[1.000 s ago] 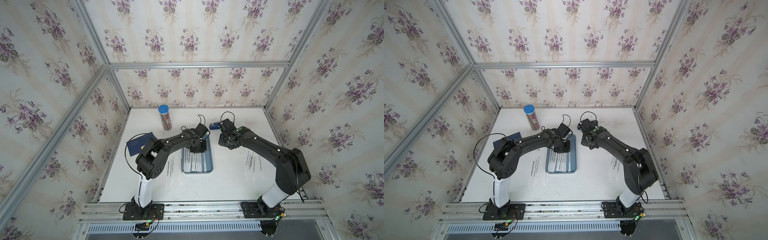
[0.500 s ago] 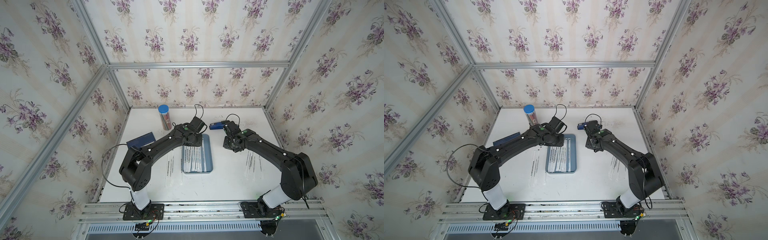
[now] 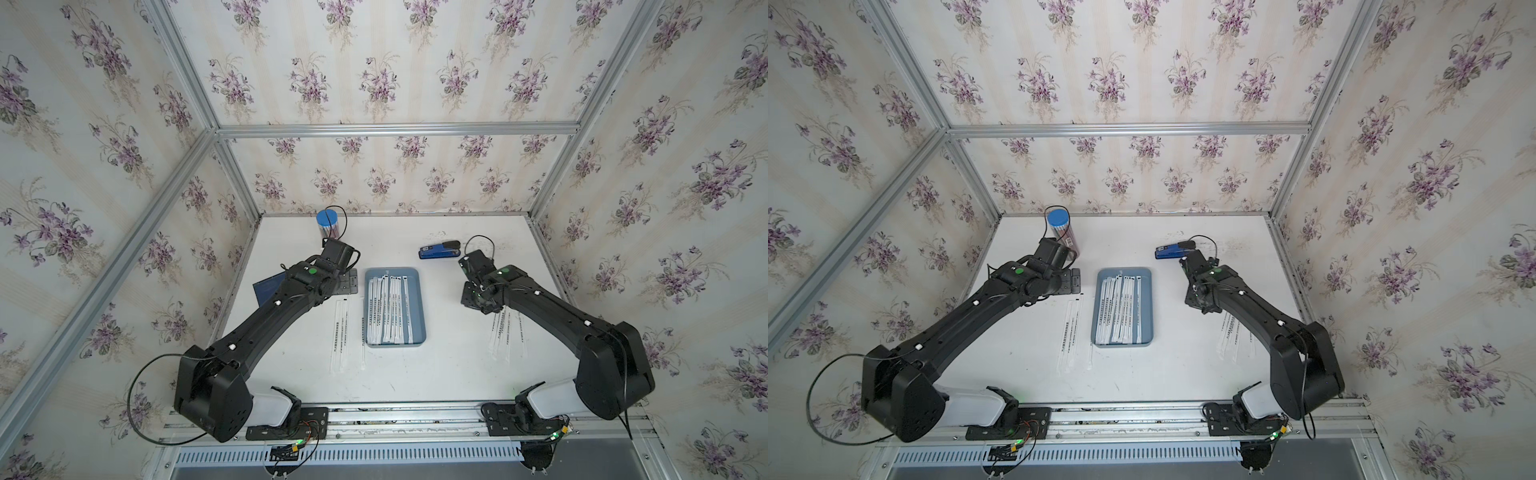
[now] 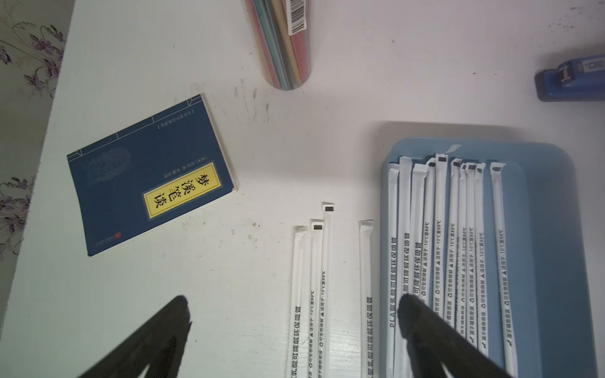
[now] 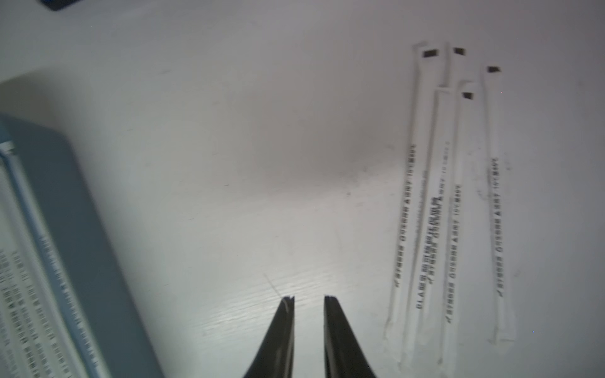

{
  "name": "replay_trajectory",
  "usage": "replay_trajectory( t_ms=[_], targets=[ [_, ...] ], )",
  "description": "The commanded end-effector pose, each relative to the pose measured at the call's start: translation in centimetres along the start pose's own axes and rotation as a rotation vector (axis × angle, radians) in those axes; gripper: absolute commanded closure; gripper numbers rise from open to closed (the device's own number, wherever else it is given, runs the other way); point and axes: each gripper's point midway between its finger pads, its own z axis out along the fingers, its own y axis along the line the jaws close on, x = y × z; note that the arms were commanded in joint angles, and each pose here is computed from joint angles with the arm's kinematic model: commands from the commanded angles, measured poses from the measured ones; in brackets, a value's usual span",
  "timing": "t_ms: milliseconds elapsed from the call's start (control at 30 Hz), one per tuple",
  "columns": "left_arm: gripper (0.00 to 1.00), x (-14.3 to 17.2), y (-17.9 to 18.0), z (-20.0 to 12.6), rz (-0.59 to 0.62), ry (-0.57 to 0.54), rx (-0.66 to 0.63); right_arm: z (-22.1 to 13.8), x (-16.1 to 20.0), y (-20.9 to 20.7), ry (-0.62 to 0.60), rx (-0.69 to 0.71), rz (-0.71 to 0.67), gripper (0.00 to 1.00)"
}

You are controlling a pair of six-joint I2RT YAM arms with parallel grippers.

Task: Put the straws into the storage box
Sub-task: Adjust the straw in the storage box.

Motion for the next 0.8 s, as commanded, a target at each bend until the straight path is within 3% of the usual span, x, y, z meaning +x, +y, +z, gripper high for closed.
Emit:
replay_trajectory(
  t_ms=[0, 133, 267, 533, 767],
  targets=[
    [0.0, 0.7, 0.2, 0.6, -0.008, -0.003, 0.047, -1.0, 1.5, 6.2, 0.016, -0.087, -0.051, 0.79],
    [0.0, 2.7, 1.2, 1.4, -0.035, 0.033, 0.047, -1.1, 3.6, 14.2, 0.055, -0.211, -0.115, 0.77],
    [0.0, 3.9, 2.1, 1.7, -0.033, 0.055, 0.031, 0.6, 5.4, 17.5, 0.106, -0.238, -0.149, 0.76],
    [0.01, 6.2, 4.5, 2.1, -0.074, 0.113, 0.023, 3.9, 7.1, 17.2, 0.164, -0.19, -0.163, 0.71],
    [0.02, 6.9, 4.5, 2.4, -0.092, 0.136, 0.044, 5.4, 7.9, 16.5, 0.202, -0.202, -0.134, 0.69]
  ],
)
